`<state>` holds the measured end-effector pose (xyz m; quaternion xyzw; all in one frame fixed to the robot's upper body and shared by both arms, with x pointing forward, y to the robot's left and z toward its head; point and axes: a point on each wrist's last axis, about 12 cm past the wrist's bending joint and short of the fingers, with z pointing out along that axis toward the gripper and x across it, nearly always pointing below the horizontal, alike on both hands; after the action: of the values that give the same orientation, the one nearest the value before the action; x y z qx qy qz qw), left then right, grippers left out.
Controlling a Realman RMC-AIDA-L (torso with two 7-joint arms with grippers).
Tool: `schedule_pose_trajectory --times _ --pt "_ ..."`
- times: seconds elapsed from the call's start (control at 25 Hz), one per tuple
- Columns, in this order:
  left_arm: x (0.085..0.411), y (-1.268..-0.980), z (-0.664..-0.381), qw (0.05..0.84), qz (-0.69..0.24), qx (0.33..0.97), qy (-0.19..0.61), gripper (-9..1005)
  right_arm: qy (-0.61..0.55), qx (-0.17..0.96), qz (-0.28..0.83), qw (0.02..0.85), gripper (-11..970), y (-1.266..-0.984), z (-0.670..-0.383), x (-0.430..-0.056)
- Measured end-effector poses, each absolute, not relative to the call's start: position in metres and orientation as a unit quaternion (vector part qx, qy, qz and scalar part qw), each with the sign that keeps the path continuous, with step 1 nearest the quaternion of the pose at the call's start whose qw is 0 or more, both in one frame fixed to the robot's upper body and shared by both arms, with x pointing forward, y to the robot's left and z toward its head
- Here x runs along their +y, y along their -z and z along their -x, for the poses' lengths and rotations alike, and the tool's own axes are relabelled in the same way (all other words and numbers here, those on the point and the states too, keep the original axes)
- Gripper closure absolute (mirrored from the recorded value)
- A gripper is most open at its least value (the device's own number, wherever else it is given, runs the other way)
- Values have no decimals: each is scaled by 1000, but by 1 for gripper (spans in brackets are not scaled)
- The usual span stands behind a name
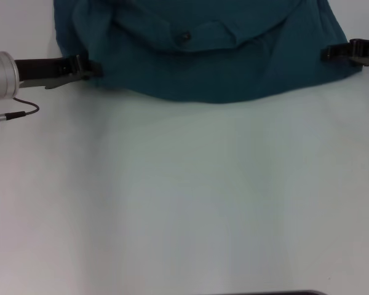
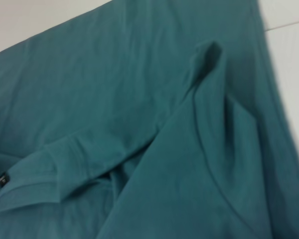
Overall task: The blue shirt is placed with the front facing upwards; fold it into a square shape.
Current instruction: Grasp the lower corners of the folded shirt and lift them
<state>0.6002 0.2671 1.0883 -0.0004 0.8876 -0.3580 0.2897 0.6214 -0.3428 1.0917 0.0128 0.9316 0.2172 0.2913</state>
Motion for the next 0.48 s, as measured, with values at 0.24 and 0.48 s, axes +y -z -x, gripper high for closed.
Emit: schedule_pose_trajectory --times 0.24,0.48 --pt "267 -1089 -600 290 0 887 359 976 -196 939 -2 282 238 -1092 -620 -347" --pt "266 -1089 -601 292 0 887 359 975 -195 940 2 281 393 -1094 -620 -348"
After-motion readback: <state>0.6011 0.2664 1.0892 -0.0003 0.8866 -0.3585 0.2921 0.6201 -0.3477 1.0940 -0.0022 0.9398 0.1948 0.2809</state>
